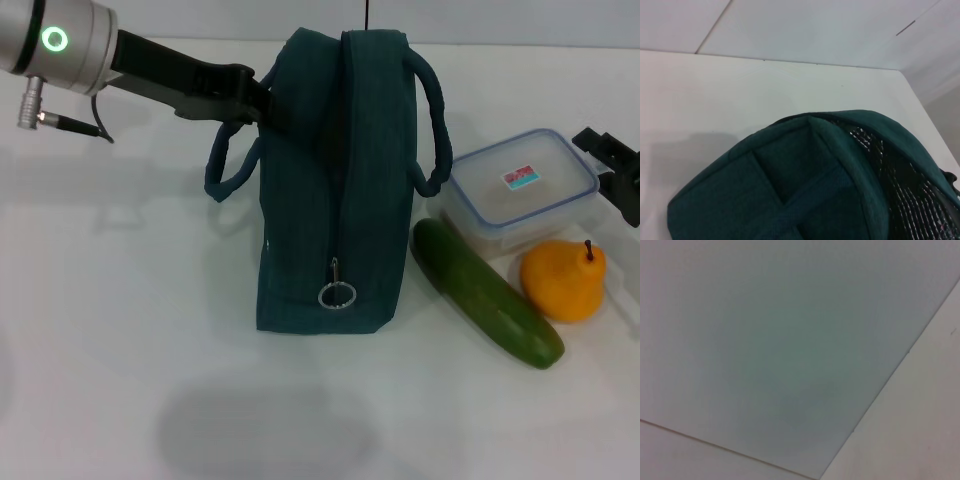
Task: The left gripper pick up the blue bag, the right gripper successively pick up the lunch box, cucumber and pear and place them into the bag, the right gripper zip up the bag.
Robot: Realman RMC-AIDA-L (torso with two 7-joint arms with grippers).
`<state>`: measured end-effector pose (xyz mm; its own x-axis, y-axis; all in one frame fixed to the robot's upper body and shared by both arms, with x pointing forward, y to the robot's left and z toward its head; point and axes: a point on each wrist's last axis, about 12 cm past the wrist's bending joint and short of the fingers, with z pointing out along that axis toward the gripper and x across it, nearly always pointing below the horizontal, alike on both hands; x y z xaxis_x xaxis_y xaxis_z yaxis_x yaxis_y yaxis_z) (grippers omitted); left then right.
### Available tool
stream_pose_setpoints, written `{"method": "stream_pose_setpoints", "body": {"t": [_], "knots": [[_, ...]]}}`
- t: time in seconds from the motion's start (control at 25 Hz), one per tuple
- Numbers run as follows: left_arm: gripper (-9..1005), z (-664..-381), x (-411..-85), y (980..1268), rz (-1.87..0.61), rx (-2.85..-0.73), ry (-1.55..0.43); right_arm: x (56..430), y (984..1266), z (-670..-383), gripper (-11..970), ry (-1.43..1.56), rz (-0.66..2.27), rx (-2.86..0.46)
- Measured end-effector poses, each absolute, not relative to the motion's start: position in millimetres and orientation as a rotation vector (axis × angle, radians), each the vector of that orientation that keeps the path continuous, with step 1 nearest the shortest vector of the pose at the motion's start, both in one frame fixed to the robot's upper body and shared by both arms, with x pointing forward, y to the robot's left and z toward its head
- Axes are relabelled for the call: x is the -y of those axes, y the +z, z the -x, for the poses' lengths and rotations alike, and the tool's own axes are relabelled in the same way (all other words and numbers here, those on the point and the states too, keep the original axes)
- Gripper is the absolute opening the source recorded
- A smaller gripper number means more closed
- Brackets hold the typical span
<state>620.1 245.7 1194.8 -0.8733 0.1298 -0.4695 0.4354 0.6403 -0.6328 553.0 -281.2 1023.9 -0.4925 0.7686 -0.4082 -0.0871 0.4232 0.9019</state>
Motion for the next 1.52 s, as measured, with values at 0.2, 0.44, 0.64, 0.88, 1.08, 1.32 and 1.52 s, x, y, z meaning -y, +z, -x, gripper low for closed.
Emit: {"method": "stream_pose_setpoints", "body": {"t": [0.2, 0.44, 0.64, 0.88, 1.08, 1.32, 1.52], "knots": [[80, -620, -245, 1195, -0.451, -2.478, -1.101, 281, 1024, -553, 381, 1.193, -0.587, -1.779], [80, -620, -245, 1194, -0.451, -2.476, -1.102, 283, 1024, -554, 246, 1.185, -0.583, -1.783], [80, -620, -245, 1194, -0.45, -2.477, -1.106, 282, 1025, -555, 148, 1.184, -0.562, -1.796], [81, -620, -246, 1194, -0.452, -2.477, -1.106, 283, 1027, -555, 128, 1.186, -0.525, -1.798], [81, -619, -245, 1194, -0.453, -2.477, -1.109, 284, 1031, -551, 120, 1.226, -0.517, -1.754], [81, -619, -244, 1194, -0.456, -2.473, -1.118, 284, 1034, -543, 105, 1.324, -0.56, -1.696], [80, -619, -243, 1194, -0.457, -2.472, -1.123, 283, 1029, -536, 96, 1.372, -0.635, -1.692]]}}
